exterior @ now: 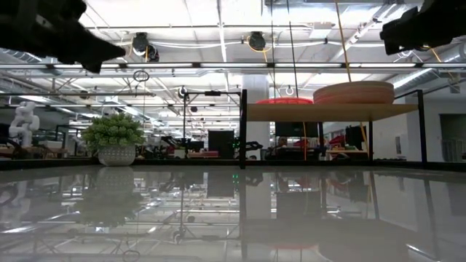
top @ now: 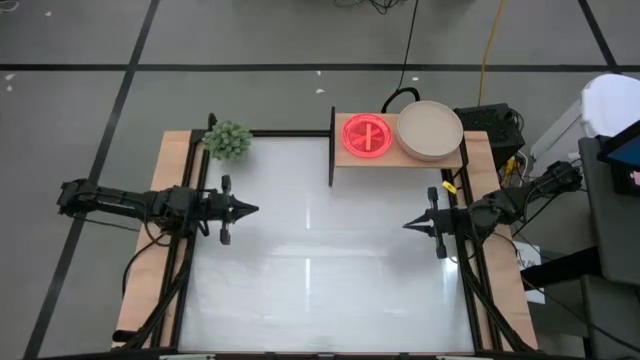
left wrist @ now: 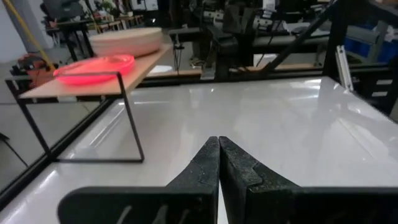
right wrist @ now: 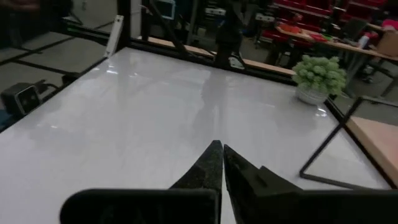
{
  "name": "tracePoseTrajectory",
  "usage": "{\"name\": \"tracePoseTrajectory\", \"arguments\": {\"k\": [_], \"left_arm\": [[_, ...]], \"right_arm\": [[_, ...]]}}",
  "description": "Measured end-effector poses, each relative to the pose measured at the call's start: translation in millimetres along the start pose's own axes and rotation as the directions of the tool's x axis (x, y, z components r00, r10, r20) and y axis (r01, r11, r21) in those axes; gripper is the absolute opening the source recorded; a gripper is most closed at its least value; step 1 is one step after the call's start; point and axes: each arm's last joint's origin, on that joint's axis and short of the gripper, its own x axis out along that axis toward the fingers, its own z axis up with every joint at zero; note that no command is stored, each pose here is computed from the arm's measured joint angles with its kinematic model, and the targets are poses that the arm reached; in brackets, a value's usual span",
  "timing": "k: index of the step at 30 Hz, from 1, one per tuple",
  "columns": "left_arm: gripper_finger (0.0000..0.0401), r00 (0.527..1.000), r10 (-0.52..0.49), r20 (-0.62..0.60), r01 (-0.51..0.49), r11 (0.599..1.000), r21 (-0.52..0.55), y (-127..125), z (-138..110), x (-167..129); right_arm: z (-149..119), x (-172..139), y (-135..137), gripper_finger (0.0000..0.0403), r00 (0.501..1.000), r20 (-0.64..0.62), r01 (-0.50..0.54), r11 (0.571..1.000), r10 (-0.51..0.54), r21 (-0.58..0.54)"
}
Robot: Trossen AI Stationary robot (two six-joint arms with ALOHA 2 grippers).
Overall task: Place and stack plates onto a shelf
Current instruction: Return to Home Position
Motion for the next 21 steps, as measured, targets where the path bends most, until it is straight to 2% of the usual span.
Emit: {"name": "tracePoseTrajectory", "arguments": {"k": [17, 21], "left_arm": [[0.0003, 0.996, 0.040, 0.078, -0.038, 0.999, -0.025, 5.9, -43.1, -7.3], [0.0003, 0.997, 0.028, 0.078, -0.026, 0.999, -0.025, 7.2, -43.2, -7.2]], "right_arm": [[-34.3, 12.7, -9.2, 0.0000, 0.999, 0.039, -0.017, 1.000, 0.018, -0.004], [-40.7, 16.2, -12.8, 0.0000, 0.998, 0.061, -0.026, 1.000, 0.027, -0.008]]}}
